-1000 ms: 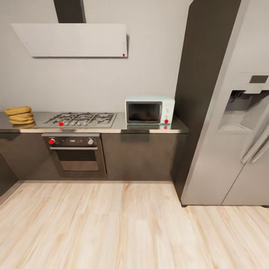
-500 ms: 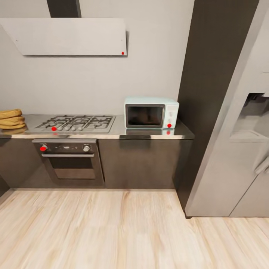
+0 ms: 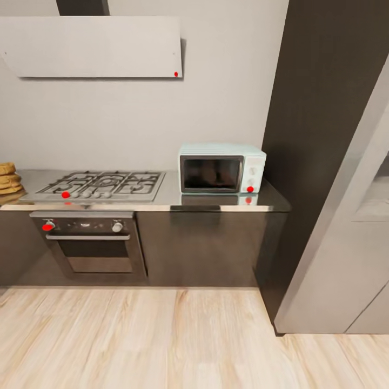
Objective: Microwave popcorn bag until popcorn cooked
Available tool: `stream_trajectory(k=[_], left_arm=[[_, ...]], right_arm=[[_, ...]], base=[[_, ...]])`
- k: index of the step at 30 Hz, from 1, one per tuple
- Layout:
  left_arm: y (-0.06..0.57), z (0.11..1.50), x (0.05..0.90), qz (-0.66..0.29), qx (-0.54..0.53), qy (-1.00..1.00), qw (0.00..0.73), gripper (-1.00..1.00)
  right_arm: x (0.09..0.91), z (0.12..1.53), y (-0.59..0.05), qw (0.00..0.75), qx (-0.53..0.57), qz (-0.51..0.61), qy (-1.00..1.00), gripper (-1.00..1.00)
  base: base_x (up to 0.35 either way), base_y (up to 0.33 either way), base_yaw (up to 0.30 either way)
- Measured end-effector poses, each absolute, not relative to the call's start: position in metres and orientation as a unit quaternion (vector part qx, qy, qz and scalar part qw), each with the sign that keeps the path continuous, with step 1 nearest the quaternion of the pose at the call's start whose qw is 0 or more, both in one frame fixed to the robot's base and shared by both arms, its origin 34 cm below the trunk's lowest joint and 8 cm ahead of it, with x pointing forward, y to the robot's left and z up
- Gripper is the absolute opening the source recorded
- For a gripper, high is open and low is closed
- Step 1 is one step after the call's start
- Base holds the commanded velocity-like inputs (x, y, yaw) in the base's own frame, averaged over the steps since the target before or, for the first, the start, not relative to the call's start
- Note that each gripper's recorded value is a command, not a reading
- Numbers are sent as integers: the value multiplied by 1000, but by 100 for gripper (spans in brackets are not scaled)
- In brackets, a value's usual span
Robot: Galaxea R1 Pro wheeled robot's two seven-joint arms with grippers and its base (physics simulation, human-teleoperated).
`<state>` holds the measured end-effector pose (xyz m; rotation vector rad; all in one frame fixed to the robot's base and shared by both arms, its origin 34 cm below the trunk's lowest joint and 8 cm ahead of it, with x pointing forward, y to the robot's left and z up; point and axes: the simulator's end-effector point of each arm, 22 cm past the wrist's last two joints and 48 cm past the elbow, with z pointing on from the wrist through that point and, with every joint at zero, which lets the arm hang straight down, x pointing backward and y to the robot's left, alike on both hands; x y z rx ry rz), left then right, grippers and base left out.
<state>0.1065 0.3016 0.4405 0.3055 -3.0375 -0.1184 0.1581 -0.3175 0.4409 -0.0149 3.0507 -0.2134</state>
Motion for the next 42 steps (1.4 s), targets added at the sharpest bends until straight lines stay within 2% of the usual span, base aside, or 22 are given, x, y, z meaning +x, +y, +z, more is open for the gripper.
stream_trajectory(k=[3, 17, 29, 38, 42], left_arm=[[302, 441, 107, -39, 100, -993, 43, 100], [281, 441, 123, -25, 103, -994, 31, 100], [282, 461, 135, -26, 105, -994, 20, 100], [282, 475, 134, -26, 105, -994, 20, 100], [283, 481, 134, -26, 105, -994, 20, 100]], right_arm=[[159, 441, -317, 43, -5, -70, 997, 100], [98, 449, -333, -5, 7, -72, 997, 100], [122, 468, -333, 20, 5, -73, 997, 100], [132, 482, -334, 31, 5, -73, 997, 100], [132, 488, -334, 31, 5, -73, 997, 100]], base=[[333, 0, 0], [0, 0, 0], [8, 0, 0], [285, 0, 0], [57, 0, 0]])
